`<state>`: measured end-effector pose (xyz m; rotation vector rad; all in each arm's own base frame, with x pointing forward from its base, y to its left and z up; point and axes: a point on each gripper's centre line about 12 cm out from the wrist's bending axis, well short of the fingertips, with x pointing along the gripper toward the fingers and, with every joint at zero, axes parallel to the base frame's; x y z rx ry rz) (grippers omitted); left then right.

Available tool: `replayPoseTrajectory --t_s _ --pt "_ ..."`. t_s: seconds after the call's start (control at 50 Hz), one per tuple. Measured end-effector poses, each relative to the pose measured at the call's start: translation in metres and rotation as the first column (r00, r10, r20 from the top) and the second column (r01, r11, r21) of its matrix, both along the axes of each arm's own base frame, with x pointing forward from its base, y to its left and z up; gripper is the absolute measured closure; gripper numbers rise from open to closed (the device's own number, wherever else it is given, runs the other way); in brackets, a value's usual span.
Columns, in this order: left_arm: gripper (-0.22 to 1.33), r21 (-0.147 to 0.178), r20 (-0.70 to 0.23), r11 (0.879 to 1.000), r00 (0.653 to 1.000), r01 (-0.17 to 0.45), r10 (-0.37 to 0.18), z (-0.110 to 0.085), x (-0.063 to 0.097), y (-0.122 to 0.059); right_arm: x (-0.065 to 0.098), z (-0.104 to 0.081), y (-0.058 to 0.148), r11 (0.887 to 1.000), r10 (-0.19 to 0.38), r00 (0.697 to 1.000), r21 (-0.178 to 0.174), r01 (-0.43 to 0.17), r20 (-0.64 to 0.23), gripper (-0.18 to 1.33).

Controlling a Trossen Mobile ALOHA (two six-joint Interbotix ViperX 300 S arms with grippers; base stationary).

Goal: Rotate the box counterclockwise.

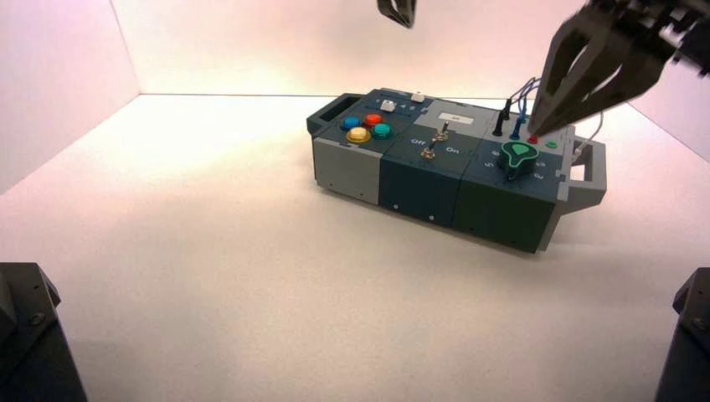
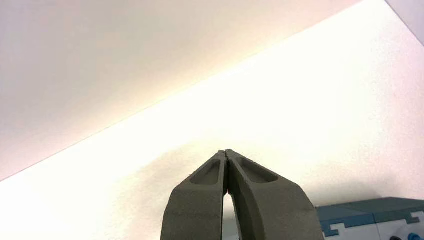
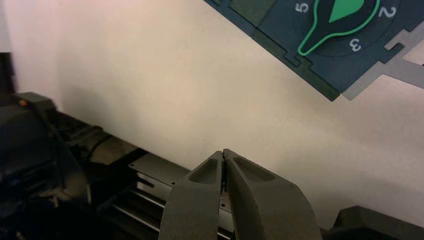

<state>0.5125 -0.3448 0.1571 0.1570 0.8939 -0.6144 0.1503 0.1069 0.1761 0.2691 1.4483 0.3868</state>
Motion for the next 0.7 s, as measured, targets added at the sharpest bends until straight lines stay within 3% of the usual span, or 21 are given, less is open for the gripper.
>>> replayPoseTrajectory --t_s 0.26,0.7 --pt "1.28 0.045 -0.031 0.997 0.998 0.057 -0.055 -0.023 -0.003 -0.008 0.016 -0.018 0.003 0.999 -0.026 1.000 -0.024 0.026 0.010 1.29" --pt "1.28 0.074 -0.079 0.988 0.989 0.134 -0.128 -0.050 -0.012 -0.009 0.034 -0.044 0.007 0.997 -0.030 1.000 -0.067 0.029 -0.004 1.29"
